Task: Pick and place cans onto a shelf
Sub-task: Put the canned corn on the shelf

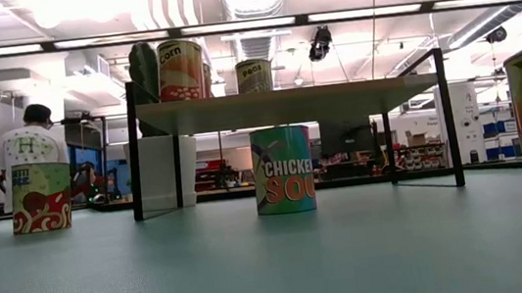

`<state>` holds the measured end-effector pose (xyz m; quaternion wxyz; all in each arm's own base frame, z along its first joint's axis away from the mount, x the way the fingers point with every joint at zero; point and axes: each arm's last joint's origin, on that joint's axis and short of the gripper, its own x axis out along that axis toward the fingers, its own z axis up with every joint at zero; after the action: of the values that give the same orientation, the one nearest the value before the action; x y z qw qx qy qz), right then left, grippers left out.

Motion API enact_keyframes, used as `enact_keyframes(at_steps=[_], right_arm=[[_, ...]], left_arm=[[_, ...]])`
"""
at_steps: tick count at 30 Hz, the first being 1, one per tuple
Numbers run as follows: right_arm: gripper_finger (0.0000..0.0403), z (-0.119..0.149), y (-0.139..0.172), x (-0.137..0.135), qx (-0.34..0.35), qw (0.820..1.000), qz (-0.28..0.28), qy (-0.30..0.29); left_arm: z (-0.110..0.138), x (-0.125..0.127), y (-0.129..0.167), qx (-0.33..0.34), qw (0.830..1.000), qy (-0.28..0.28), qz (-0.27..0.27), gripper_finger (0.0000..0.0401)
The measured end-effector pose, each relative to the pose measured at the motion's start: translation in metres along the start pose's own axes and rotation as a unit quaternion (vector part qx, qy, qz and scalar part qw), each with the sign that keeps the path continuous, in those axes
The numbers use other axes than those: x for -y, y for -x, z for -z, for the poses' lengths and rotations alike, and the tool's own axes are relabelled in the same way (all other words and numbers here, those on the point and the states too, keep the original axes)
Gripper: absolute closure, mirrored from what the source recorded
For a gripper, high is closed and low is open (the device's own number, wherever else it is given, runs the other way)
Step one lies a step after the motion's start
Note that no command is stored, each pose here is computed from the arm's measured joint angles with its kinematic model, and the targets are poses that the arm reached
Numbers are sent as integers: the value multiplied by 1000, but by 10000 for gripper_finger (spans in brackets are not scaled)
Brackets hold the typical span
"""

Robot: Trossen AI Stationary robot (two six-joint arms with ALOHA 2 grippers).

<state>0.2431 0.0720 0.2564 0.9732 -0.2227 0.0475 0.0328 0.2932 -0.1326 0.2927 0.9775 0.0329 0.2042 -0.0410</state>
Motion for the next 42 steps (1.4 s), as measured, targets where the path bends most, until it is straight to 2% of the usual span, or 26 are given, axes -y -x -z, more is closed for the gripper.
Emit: enact_keyframes(at_steps=[5,10,17,22,29,32,36,42], right_arm=[[394,0,0,1,-5,1000,10,-18],[393,1,0,0,-7,999,11,-38],[384,-1,1,-3,-4,998,4,-60],[338,-6,3,-10,-3,998,6,-62],[226,-26,9,-33,16,996,-41,-78],[185,-36,13,-41,-33,992,-39,-117],[146,-49,21,-45,-142,976,-38,-164],[114,-57,33,-52,-310,923,-33,-224]], left_arm=[[-2,-1,5,-52,999,-13,-5,363],[-8,-2,9,-75,997,-21,-8,363],[-1,0,10,-93,995,-25,-6,363],[3,2,9,-97,995,-27,-5,363],[3,5,11,-96,994,-44,1,351],[3,9,12,-93,994,-49,3,338],[4,14,14,-90,994,-67,3,322],[7,26,20,-81,991,-107,-29,308]])
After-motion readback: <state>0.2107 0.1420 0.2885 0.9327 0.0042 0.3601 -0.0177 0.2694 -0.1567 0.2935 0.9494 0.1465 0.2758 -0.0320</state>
